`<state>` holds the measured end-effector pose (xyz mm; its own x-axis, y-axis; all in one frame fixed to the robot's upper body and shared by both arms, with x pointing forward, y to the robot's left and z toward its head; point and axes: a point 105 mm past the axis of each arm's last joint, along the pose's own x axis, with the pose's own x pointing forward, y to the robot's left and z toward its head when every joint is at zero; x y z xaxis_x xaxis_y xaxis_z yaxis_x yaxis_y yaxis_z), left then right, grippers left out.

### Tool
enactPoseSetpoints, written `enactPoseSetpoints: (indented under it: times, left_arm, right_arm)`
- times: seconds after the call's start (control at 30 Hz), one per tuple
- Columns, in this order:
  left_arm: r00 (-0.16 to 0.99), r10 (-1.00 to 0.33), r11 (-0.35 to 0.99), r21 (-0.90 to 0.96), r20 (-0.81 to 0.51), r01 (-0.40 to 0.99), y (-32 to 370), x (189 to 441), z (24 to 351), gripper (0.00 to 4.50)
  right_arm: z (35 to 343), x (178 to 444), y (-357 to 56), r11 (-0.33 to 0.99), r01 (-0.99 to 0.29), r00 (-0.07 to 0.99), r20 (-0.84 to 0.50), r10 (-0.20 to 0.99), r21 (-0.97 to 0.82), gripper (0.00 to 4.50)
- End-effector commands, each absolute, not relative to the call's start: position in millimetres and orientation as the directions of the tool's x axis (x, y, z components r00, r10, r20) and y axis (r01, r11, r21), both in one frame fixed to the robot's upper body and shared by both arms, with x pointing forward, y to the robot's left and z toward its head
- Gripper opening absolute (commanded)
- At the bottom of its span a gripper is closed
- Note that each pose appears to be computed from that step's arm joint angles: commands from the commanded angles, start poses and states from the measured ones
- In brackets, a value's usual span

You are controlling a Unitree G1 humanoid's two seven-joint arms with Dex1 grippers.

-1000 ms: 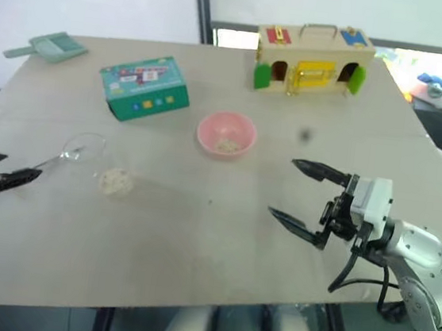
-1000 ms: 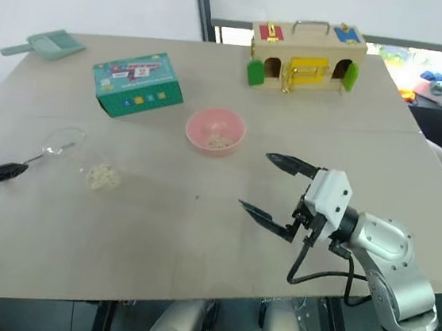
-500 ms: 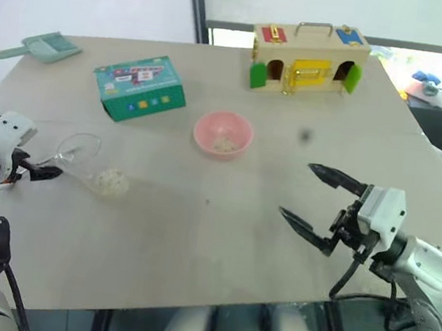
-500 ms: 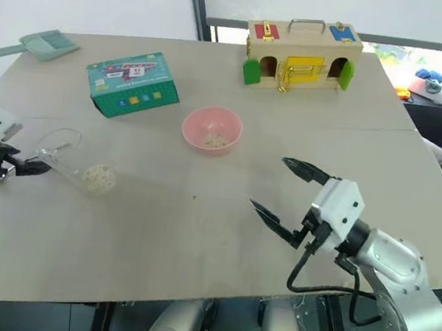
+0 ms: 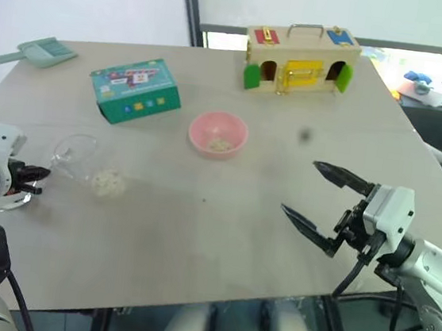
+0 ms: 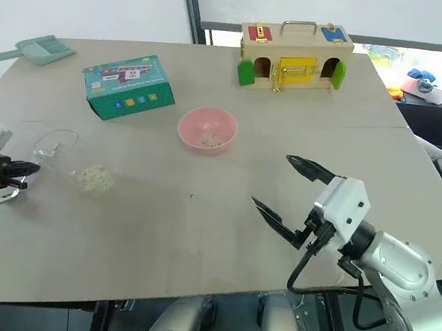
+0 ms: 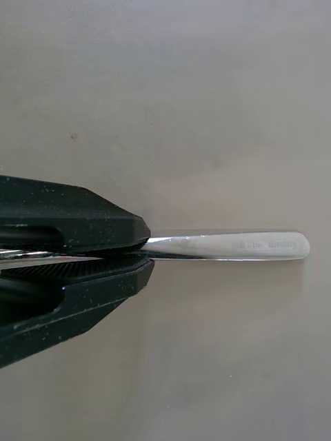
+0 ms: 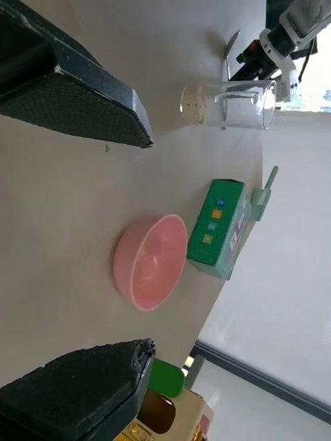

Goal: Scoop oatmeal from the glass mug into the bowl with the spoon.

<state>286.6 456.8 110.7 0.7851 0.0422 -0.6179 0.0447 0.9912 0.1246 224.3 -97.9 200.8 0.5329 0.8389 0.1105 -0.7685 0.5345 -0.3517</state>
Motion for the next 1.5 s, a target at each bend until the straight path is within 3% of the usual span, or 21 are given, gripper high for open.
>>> enactPoseSetpoints:
  times: [0.03, 0.2, 0.3, 0.4, 0.53, 0.57, 0.67, 0.77, 0.87, 0.97, 1.2, 1.3, 1.5]
  left_arm:
    - [0.850, 0.075, 0.994, 0.111, -0.522, -0.019, 469, 280, 127, 0.01]
    - [0.969, 0.132, 0.991, 0.057, -0.211, -0.122, 479, 287, 166, 0.01]
    - [0.975, 0.201, 0.979, 0.020, 0.091, -0.203, 480, 301, 225, 0.01]
    - [0.891, 0.244, 0.962, 0.017, 0.382, -0.271, 464, 317, 305, 0.01]
    - [0.815, -0.027, 0.986, 0.151, 0.579, -0.075, 372, 353, 390, 0.01]
    - [0.799, -0.084, 0.981, 0.191, 0.596, -0.039, 353, 357, 402, 0.01]
    - [0.709, -0.428, 0.885, 0.418, 0.560, 0.203, 257, 366, 421, 0.01]
    - [0.636, -0.590, 0.785, 0.538, 0.498, 0.307, 209, 366, 417, 0.01]
    - [0.546, -0.752, 0.620, 0.678, 0.370, 0.395, 155, 366, 388, 0.01]
    - [0.482, -0.822, 0.529, 0.719, 0.302, 0.452, 128, 363, 366, 0.01]
    - [0.409, -0.864, 0.481, 0.723, 0.294, 0.495, 100, 354, 357, 0.01]
    - [0.394, -0.865, 0.484, 0.722, 0.311, 0.495, 96, 351, 360, 0.00]
    - [0.383, -0.873, 0.472, 0.724, 0.302, 0.504, 95, 348, 360, 0.00]
  right_arm:
    - [206, 227, -93, 0.516, -0.774, 0.509, 0.124, 0.852, -0.368, 4.50]
    - [200, 248, -96, 0.573, -0.719, 0.610, 0.038, 0.791, -0.393, 4.50]
    - [209, 255, -92, 0.574, -0.758, 0.592, 0.043, 0.805, -0.310, 4.50]
    - [237, 273, -87, 0.586, -0.786, 0.575, 0.118, 0.810, -0.196, 4.50]
    - [284, 303, -67, 0.607, -0.778, 0.572, 0.216, 0.791, -0.165, 4.50]
    - [293, 306, -61, 0.599, -0.786, 0.560, 0.231, 0.795, -0.156, 4.50]
    - [328, 321, -34, 0.607, -0.782, 0.555, 0.284, 0.782, -0.143, 4.50]
    - [349, 327, -21, 0.619, -0.778, 0.559, 0.332, 0.760, -0.109, 4.50]
    - [376, 333, -18, 0.613, -0.789, 0.574, 0.417, 0.705, 0.049, 4.50]
    - [390, 340, -22, 0.615, -0.774, 0.607, 0.449, 0.656, 0.147, 4.50]
    - [389, 340, -24, 0.573, -0.782, 0.616, 0.441, 0.653, 0.244, 4.50]
    - [386, 338, -22, 0.562, -0.790, 0.609, 0.422, 0.672, 0.245, 3.63]
    - [385, 339, -25, 0.565, -0.784, 0.617, 0.423, 0.663, 0.259, 0.97]
